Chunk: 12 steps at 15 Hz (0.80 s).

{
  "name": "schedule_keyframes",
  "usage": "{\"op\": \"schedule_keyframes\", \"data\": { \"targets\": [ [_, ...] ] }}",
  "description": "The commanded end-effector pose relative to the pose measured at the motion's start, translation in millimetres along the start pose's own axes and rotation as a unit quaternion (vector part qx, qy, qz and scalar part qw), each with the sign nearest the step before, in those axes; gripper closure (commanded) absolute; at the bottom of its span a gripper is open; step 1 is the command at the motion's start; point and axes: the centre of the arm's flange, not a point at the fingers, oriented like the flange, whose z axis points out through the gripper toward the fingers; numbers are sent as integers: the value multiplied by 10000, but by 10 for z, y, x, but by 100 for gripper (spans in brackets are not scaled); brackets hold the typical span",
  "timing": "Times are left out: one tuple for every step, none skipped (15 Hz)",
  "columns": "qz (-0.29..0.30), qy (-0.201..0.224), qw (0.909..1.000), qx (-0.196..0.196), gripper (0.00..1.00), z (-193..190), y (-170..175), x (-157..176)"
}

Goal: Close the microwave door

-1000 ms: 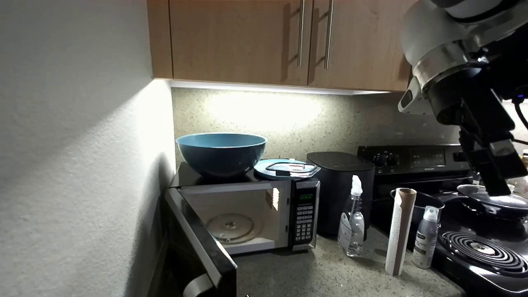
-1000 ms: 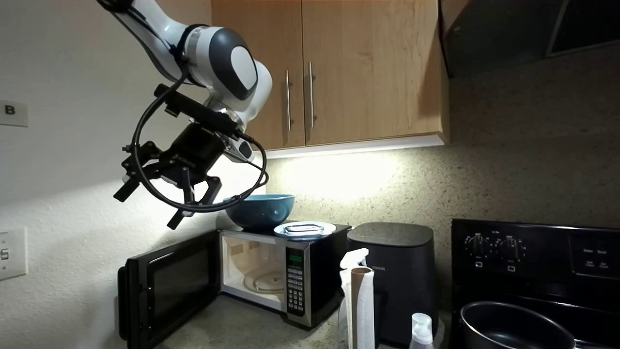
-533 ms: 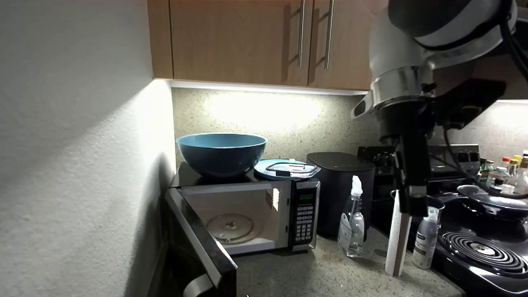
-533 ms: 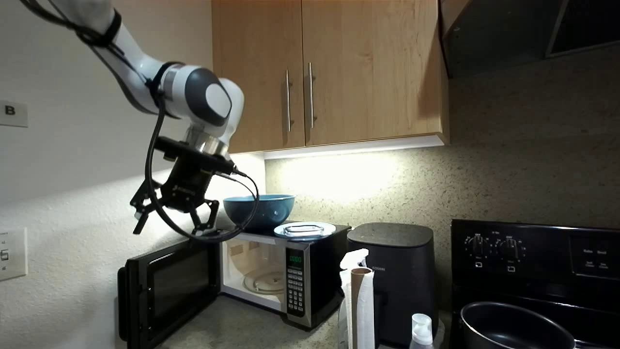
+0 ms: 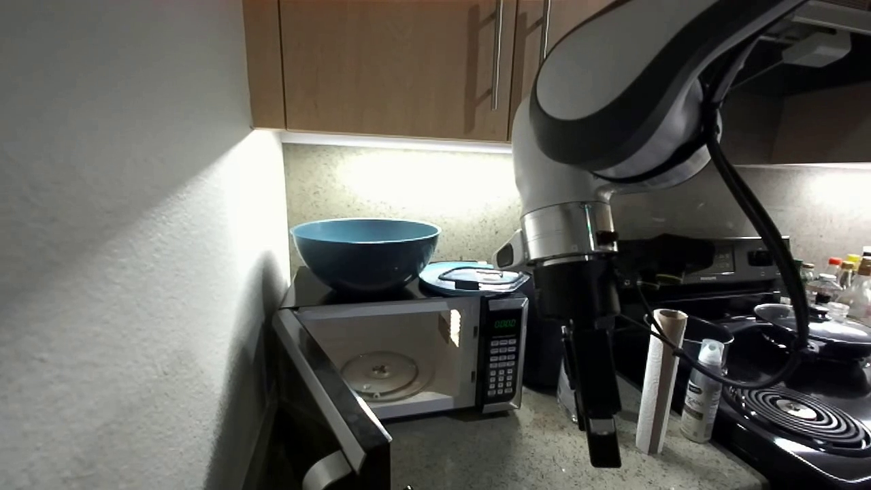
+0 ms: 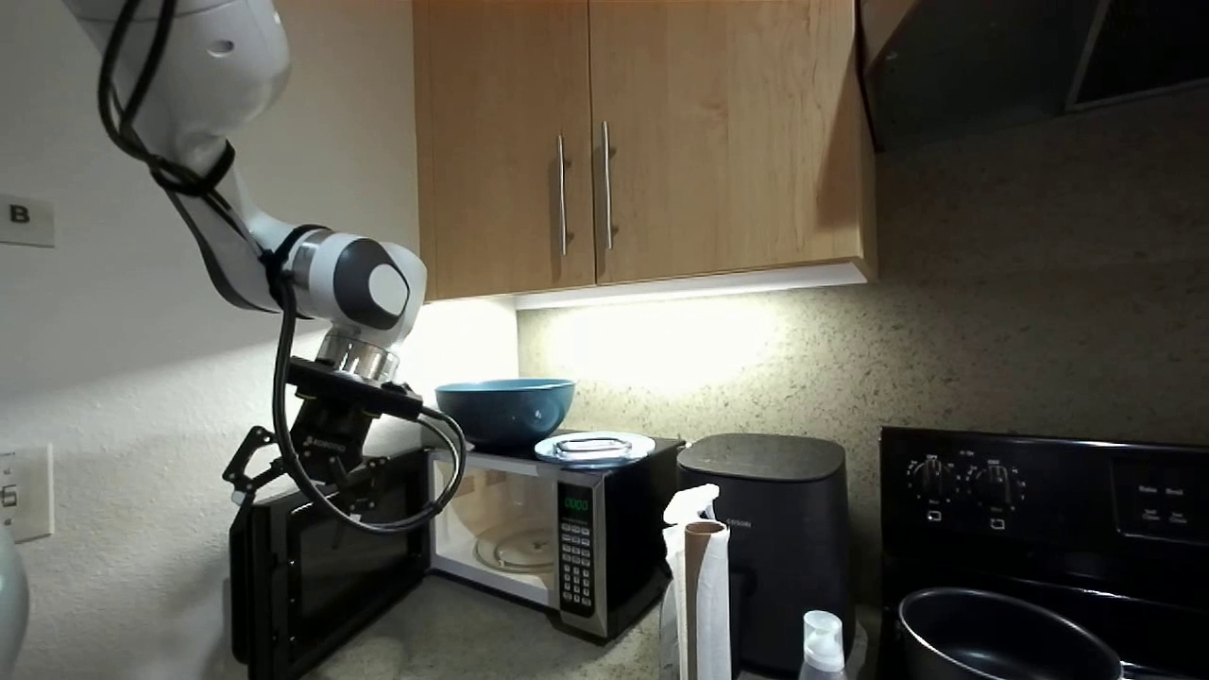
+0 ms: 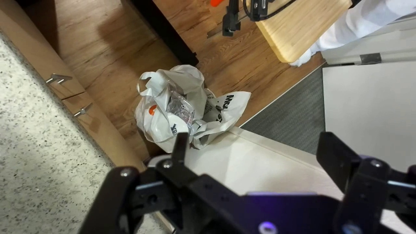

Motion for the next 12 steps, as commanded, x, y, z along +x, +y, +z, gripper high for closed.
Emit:
{"op": "schedule_keyframes", "data": {
  "targets": [
    [7, 15, 10000, -4, 0, -15, 9, 1],
    [-225, 566, 9981, -51, 0, -13, -20, 38],
    [-345, 803, 9961, -127, 0, 7, -32, 134],
    [-484, 988, 9937, -201, 0, 25, -36, 292],
    [-659, 1089, 9915, -263, 0, 44, -56, 422],
    [-887, 1150, 9890, -288, 0, 89, -101, 606],
    [-1121, 1143, 9866, -319, 0, 157, -163, 769],
    [-1381, 1112, 9838, -272, 0, 241, -247, 941],
    [-1621, 1018, 9811, -271, 0, 341, -337, 1111],
    [-1889, 899, 9776, -214, 0, 462, -444, 1284],
    [-2092, 784, 9746, -169, 0, 562, -532, 1422],
    [-2258, 706, 9716, -74, 0, 663, -625, 1561]
  ]
}}
